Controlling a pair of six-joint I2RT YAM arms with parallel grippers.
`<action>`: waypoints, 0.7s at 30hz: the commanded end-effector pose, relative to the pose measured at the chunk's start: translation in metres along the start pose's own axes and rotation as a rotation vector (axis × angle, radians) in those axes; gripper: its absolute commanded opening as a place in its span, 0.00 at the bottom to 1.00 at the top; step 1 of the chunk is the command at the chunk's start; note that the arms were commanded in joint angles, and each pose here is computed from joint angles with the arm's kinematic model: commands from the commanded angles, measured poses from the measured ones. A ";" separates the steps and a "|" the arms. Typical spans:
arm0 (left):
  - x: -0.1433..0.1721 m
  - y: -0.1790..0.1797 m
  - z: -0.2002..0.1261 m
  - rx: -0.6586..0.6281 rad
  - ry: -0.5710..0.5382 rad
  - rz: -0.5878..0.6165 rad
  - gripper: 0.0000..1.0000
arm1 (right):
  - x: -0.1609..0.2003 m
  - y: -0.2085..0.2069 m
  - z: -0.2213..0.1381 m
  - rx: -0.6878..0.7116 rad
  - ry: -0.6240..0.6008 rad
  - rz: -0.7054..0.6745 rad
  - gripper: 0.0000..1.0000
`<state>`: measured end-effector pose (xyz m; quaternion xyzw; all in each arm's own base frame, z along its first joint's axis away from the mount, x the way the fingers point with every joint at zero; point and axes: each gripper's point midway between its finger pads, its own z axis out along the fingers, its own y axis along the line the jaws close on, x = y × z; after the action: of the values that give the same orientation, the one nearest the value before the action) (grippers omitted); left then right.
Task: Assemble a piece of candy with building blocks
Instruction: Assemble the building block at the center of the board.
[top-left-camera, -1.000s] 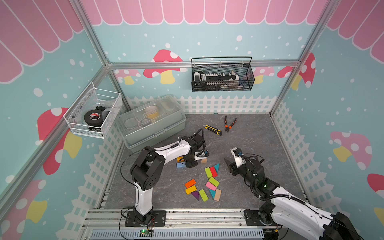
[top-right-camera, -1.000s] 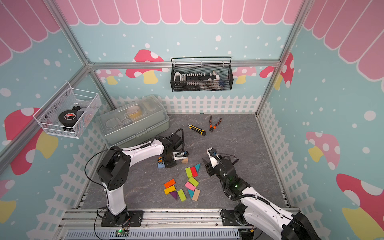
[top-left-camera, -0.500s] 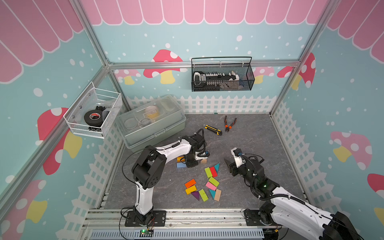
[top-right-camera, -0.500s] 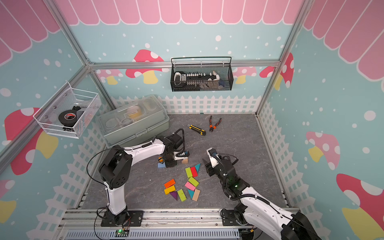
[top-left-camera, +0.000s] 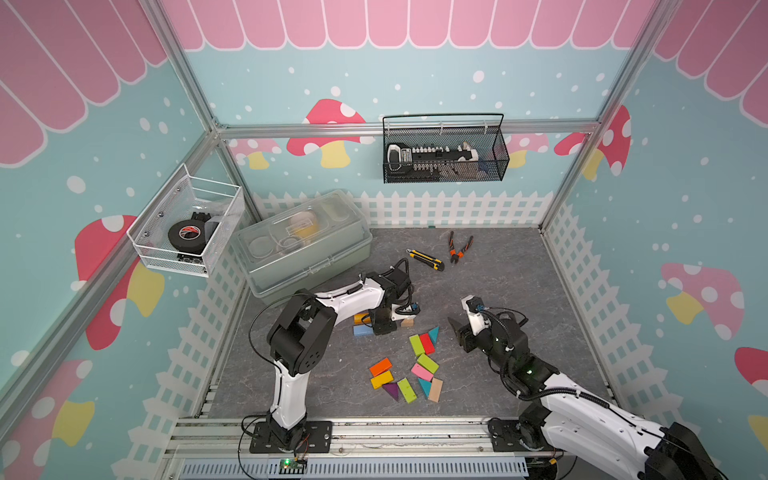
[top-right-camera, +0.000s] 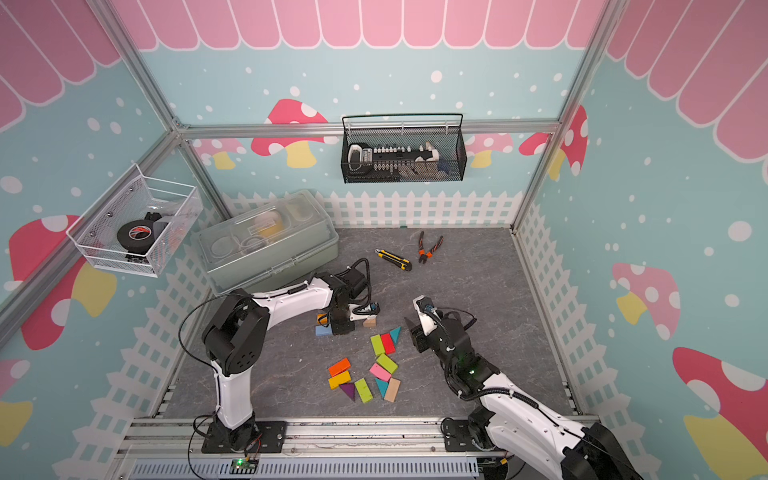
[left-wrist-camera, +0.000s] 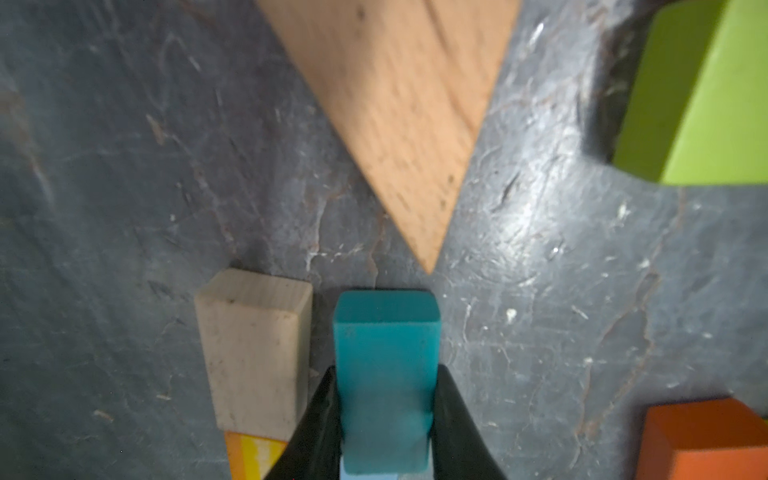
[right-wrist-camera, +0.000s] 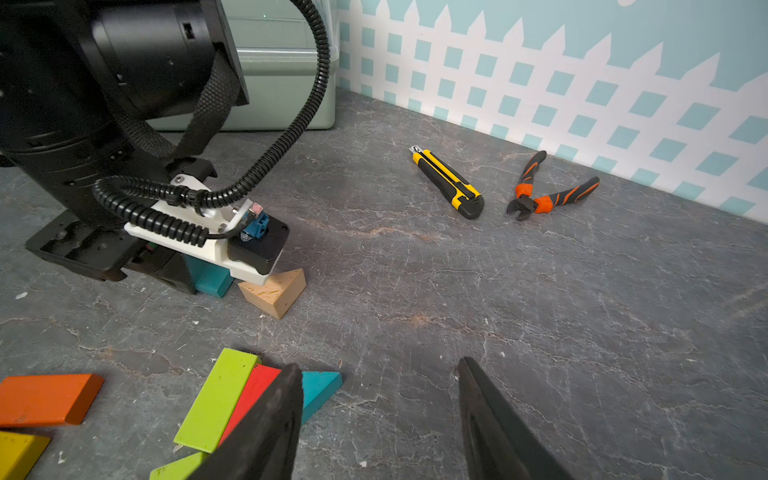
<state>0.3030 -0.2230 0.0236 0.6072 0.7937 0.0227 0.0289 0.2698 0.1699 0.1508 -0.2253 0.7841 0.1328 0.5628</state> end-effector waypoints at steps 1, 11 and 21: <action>-0.003 0.008 0.002 -0.021 0.001 0.035 0.24 | 0.001 -0.001 0.001 0.001 -0.011 0.016 0.60; -0.001 0.006 -0.003 -0.024 -0.008 0.042 0.30 | 0.002 -0.001 0.003 0.000 -0.006 0.020 0.60; 0.004 0.003 -0.006 -0.027 -0.008 0.045 0.36 | 0.001 0.001 0.004 -0.009 -0.006 0.023 0.60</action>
<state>0.3035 -0.2199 0.0213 0.6125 0.7894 0.0306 0.0283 0.2707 0.1719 0.1469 -0.2280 0.7865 0.1343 0.5581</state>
